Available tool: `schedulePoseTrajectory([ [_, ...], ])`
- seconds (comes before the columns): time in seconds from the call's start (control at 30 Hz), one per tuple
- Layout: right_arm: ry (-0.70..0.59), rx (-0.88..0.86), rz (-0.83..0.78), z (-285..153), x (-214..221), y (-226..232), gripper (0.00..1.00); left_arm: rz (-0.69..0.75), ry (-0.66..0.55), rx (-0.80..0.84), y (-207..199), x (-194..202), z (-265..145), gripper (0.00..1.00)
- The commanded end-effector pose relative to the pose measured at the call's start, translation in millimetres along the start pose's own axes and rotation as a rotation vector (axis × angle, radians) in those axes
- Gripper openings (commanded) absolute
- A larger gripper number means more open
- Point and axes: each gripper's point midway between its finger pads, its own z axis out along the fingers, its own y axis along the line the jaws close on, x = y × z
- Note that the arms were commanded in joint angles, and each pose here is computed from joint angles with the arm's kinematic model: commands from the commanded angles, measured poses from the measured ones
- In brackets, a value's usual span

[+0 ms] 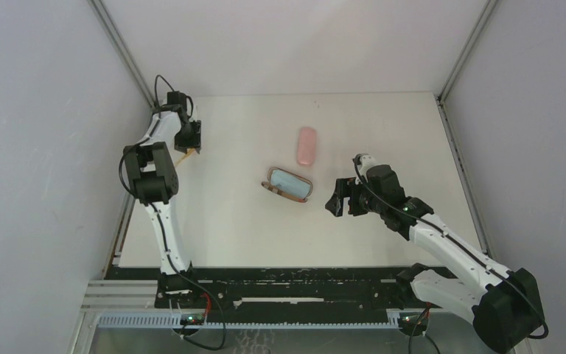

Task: Organize the sunglasses
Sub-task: Pick up the sunglasses from the center of the board.

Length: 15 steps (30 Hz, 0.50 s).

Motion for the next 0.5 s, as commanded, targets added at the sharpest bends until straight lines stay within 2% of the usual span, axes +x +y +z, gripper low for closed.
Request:
schedulePoseTrajectory([
  [0.0, -0.057, -0.025, -0.024, -7.0, -16.5, 7.4, 0.82, -0.002, -0.059, 0.069, -9.4, -22.0, -17.0, 0.45],
  [0.23, -0.059, -0.013, -0.027, -10.9, -15.4, 5.4, 0.82, 0.013, -0.090, 0.090, -33.9, -25.6, -28.0, 0.18],
  [0.47, -0.074, -0.001, -0.026, -18.1, -16.3, 4.1, 0.82, 0.007, -0.152, 0.107, -51.0, -27.9, -55.2, 0.06],
])
